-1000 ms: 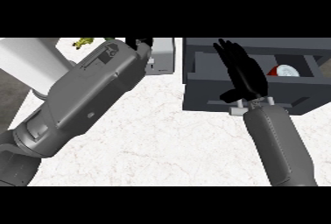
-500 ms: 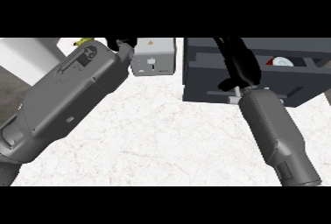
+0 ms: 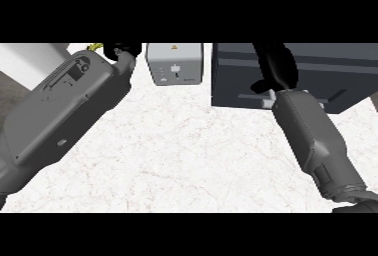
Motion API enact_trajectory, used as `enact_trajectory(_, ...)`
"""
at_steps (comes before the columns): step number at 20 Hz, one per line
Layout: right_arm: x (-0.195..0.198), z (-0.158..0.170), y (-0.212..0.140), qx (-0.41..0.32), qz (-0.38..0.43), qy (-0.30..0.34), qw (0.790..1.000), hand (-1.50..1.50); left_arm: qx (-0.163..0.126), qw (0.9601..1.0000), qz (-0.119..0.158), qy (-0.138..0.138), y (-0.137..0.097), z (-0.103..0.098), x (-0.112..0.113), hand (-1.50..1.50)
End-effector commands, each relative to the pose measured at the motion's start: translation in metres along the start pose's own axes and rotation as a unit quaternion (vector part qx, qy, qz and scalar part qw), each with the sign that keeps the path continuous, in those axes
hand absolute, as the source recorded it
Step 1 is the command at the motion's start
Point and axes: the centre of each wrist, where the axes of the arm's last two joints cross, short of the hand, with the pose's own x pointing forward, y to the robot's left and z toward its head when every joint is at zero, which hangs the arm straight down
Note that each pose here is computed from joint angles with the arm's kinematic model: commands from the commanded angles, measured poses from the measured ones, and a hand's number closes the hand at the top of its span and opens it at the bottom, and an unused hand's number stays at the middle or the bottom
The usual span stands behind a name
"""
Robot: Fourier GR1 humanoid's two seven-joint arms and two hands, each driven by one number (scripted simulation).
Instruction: Pick up the can, place it into the drawer and close the drawer
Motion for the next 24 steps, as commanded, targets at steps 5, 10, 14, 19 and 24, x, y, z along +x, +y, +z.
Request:
enact_trajectory(5,-0.010,-0.012,-0.003,-0.034,0.011,0.029,0.999,-1.50,-0.011,0.9999,-0.002,-0.012,0.005,0.004,0.013,-1.50)
enact_trajectory(10,-0.010,-0.044,-0.037,-0.043,0.021,0.032,0.998,-1.50,-0.003,0.9999,0.002,-0.009,0.012,0.006,0.017,-1.50)
enact_trajectory(14,-0.013,-0.048,-0.042,-0.044,0.031,0.044,0.998,-1.50,-0.010,0.9999,-0.001,-0.008,0.008,0.015,0.023,-1.50)
enact_trajectory(19,-0.007,-0.061,-0.055,-0.022,0.000,0.027,0.999,-1.50,-0.025,0.9997,0.000,0.000,0.009,0.018,0.018,-1.50)
enact_trajectory(24,0.014,-0.056,-0.039,-0.005,-0.170,0.048,0.984,-1.50,-0.031,0.9994,0.009,-0.008,0.013,0.020,0.029,-1.50)
